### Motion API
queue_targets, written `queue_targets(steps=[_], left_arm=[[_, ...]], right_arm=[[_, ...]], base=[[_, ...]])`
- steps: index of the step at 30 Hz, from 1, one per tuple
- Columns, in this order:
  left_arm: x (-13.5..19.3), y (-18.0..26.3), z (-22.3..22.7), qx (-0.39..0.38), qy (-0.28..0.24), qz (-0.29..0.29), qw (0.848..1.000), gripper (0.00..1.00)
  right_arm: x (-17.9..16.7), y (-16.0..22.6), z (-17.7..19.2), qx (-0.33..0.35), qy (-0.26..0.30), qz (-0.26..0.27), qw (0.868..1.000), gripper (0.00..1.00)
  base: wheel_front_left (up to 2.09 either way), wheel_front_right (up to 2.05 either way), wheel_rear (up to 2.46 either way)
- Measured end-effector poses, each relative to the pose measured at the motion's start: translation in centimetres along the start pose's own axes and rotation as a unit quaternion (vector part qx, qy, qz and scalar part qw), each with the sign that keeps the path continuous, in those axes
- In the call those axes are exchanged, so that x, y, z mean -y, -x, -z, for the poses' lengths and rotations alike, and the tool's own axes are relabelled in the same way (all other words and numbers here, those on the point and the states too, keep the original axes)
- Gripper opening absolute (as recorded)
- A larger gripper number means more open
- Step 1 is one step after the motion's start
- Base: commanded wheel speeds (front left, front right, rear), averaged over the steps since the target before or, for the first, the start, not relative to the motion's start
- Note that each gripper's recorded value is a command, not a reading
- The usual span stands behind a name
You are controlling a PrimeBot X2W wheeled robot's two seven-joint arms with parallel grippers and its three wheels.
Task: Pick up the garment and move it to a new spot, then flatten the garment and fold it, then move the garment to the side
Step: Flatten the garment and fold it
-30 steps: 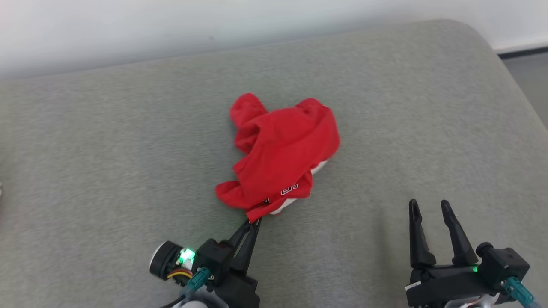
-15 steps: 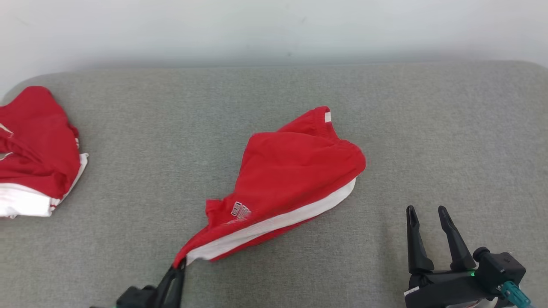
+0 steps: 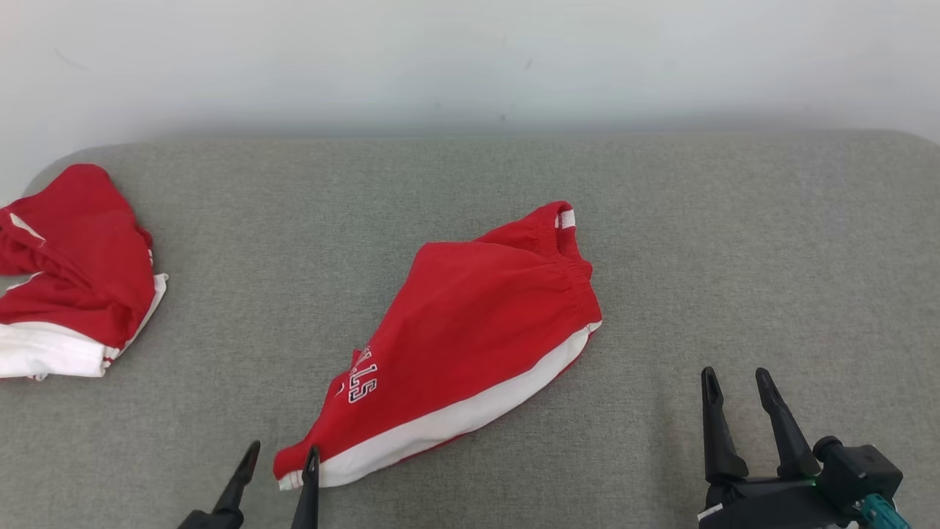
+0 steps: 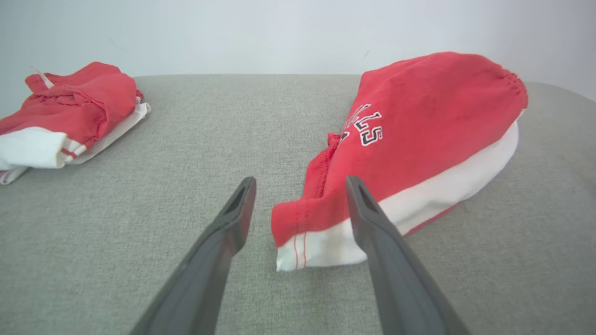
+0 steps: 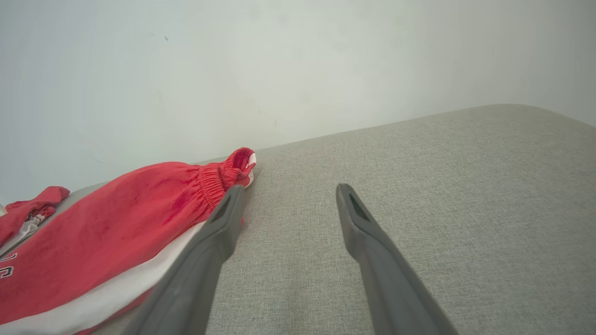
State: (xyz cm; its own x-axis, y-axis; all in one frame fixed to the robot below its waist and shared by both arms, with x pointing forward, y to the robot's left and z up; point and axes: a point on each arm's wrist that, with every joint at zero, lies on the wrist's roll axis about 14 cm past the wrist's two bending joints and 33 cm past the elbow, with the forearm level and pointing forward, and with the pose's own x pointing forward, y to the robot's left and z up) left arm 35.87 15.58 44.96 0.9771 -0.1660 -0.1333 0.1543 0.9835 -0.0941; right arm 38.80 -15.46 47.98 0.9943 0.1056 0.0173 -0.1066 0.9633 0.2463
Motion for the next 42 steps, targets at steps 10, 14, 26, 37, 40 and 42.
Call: queue_targets(steps=[10,14,26,37,40,42], left_arm=[[-0.9,0.3,-6.1,0.103,-0.006,-0.029,0.994,1.00],[-2.3,0.9,-8.2,0.137,-0.012,-0.061,0.989,1.00],[-4.6,1.8,-8.3,0.141,-0.031,-0.102,0.984,1.00],[-3.9,1.7,-7.6,0.136,-0.017,-0.096,0.986,1.00],[-4.0,1.8,-7.5,0.135,-0.012,-0.099,0.986,1.00],[-4.1,1.9,-7.3,0.134,-0.007,-0.103,0.986,1.00]], right_arm=[[-0.9,0.0,-0.2,0.002,-0.001,-0.013,1.000,1.00],[-1.2,0.2,-0.4,0.006,0.000,-0.017,1.000,1.00],[0.1,1.5,-0.3,0.001,0.011,0.003,1.000,1.00],[-2.6,-1.1,-0.6,-0.003,0.062,-0.069,0.996,1.00],[-3.2,-2.6,-0.9,-0.003,0.082,-0.093,0.992,1.00],[-3.6,-3.5,-0.6,-0.010,0.094,-0.107,0.990,1.00]], base=[[0.00,0.00,0.00],[0.00,0.00,0.00],[0.00,0.00,0.00],[0.00,0.00,0.00],[0.00,0.00,0.00],[0.00,0.00,0.00]])
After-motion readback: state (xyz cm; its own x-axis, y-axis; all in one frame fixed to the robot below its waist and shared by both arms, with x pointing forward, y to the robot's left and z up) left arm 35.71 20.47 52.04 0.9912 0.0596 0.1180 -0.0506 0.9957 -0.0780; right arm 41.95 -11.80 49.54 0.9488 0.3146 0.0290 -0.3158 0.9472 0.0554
